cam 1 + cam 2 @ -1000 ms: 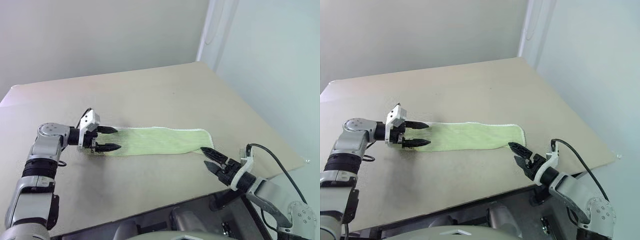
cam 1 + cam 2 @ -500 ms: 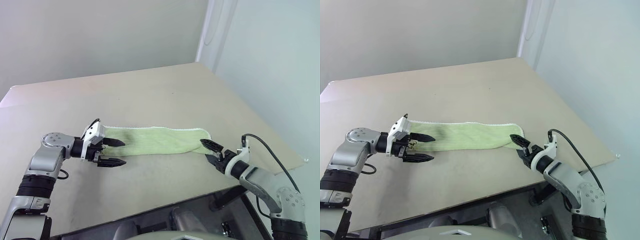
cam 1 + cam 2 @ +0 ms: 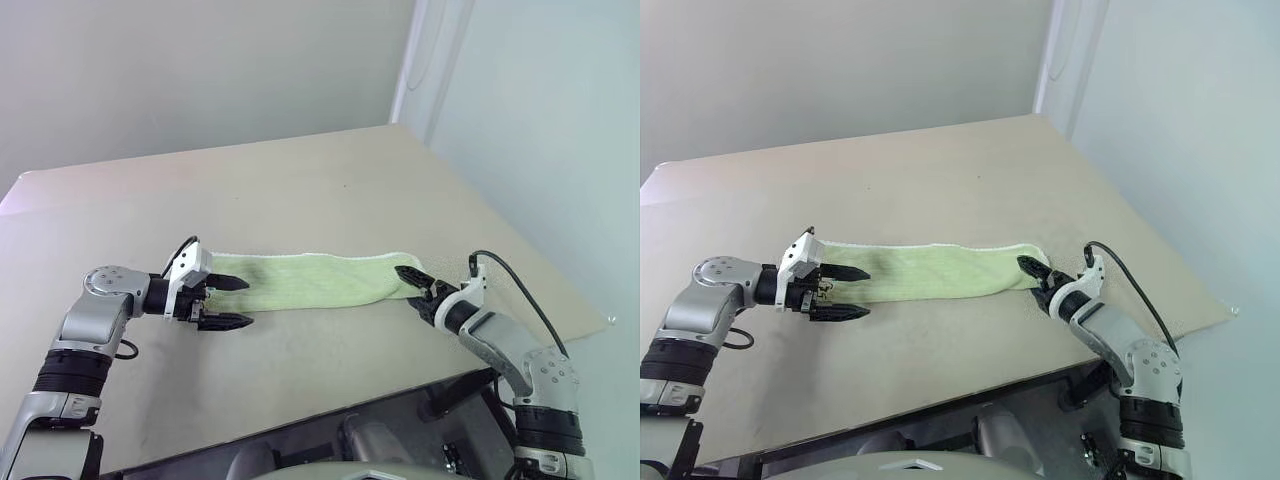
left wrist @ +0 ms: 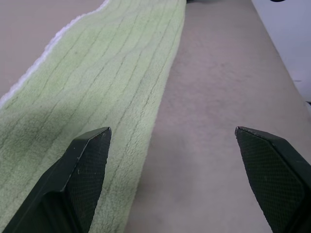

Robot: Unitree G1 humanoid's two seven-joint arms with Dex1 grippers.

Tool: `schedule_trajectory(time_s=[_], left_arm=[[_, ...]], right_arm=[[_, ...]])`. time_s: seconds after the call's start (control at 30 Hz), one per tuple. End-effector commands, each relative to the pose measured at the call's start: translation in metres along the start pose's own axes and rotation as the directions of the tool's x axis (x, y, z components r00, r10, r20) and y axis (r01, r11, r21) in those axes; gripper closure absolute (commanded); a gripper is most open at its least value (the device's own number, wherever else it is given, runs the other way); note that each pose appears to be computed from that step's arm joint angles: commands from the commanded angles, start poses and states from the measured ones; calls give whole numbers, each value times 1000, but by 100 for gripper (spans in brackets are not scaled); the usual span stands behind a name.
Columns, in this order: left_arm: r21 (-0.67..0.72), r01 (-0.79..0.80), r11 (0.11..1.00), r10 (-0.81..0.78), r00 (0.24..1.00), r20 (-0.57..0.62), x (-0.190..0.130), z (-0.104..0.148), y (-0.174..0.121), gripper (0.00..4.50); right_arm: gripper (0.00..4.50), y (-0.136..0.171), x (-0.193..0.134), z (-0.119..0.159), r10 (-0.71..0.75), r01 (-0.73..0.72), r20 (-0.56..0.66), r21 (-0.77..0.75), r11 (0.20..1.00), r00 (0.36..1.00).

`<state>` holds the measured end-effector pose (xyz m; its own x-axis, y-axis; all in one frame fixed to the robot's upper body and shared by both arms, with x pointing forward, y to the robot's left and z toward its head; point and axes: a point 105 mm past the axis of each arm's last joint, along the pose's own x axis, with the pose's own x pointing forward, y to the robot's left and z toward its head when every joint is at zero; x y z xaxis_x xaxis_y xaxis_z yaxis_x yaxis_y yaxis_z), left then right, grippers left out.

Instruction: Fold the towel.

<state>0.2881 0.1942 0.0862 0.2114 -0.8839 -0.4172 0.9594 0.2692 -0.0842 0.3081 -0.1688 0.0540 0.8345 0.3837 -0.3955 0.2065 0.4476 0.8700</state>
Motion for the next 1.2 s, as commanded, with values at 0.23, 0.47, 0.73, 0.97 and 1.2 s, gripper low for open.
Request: schedule_trajectory(time_s=[0.23,0.47,0.73,0.97,1.2], left_arm=[[50,-30,998,29,1000,9,2,10,14,16],[59,-55,997,54,998,12,0,14,23,16],[65,-89,994,88,996,17,-3,17,30,16],[62,-103,993,102,995,18,-3,14,33,16],[61,-117,991,117,993,19,-2,11,37,16]], right_arm=[[448,1,-5,27,-19,29,114,-83,996,993],[448,-4,-31,81,-47,86,261,-140,986,964],[448,12,-44,105,-37,143,293,-349,926,955],[448,61,-22,54,81,6,130,-563,827,988],[448,83,-7,-23,121,-189,-146,-732,655,982]])
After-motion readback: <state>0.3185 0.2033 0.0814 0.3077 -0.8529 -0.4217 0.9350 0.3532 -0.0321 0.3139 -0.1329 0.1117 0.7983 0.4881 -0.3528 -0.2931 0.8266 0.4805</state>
